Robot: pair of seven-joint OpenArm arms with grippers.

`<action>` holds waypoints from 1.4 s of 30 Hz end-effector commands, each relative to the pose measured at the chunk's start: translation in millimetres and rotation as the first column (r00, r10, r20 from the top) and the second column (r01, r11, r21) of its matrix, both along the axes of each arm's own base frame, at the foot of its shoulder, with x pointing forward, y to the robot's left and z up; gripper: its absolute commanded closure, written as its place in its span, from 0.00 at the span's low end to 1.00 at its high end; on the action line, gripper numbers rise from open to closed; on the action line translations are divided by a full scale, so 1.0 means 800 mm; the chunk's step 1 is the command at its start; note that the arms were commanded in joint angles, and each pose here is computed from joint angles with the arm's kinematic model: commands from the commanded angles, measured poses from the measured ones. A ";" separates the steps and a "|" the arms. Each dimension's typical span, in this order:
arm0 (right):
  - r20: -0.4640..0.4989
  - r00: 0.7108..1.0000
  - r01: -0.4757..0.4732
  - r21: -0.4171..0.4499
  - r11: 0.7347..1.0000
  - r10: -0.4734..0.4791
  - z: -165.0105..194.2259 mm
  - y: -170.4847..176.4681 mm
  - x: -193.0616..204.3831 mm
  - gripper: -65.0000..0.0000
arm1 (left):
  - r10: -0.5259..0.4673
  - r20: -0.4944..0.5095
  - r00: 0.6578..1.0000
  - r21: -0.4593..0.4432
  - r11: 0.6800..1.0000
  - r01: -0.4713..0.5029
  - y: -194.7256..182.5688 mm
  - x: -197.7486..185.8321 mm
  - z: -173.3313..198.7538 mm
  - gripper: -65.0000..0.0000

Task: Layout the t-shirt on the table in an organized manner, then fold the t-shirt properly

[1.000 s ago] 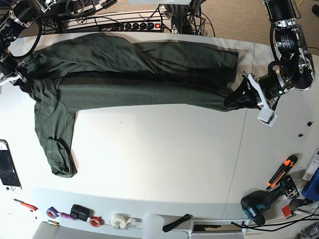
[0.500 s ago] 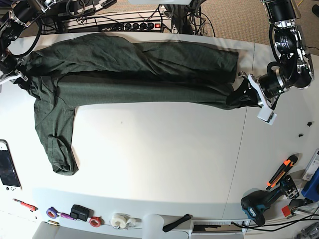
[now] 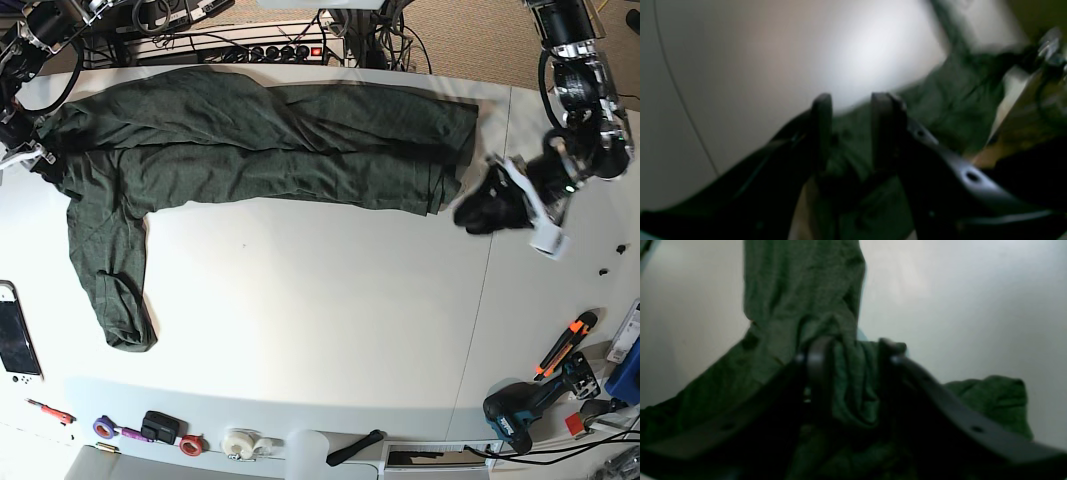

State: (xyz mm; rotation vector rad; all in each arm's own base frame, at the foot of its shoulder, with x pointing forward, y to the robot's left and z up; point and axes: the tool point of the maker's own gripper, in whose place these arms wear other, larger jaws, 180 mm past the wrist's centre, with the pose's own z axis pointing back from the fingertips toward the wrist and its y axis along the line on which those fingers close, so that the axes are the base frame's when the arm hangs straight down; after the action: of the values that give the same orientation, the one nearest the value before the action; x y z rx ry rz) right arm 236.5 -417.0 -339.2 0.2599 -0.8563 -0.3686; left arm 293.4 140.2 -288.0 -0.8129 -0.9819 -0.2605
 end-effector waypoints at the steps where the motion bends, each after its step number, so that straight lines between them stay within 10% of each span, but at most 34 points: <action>1: 0.068 0.998 0.000 -0.030 1.000 0.002 0.030 -0.012 0.012 0.62 | 0.034 0.091 0.995 -0.046 0.999 -0.029 0.014 0.014 0.036 0.68; 10: 0.192 0.981 0.008 -0.009 1.000 -0.006 0.062 -0.016 0.029 0.62 | 0.184 0.247 0.951 -0.005 0.982 -0.189 0.118 0.028 0.110 0.68; 21: 0.393 0.918 0.076 -0.070 0.995 -0.042 0.137 -0.024 0.117 0.62 | 0.182 0.229 0.956 0.036 0.980 -0.195 0.130 0.021 0.105 0.68; 31: 0.244 0.968 0.031 -0.327 0.944 0.053 0.079 0.032 0.217 0.61 | 0.186 0.214 0.959 0.030 0.980 -0.196 0.126 0.019 0.097 0.68; 42: 0.154 0.988 0.023 -0.216 0.976 0.011 0.023 0.054 0.284 0.55 | 0.177 0.201 0.963 0.042 0.981 -0.189 0.125 0.018 0.093 0.68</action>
State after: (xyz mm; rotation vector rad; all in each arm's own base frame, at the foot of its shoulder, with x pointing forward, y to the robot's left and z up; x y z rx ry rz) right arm 449.8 -364.6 -349.8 0.0908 -0.9593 -0.2632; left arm 303.7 237.6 -231.9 -0.6463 -1.1650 -0.1870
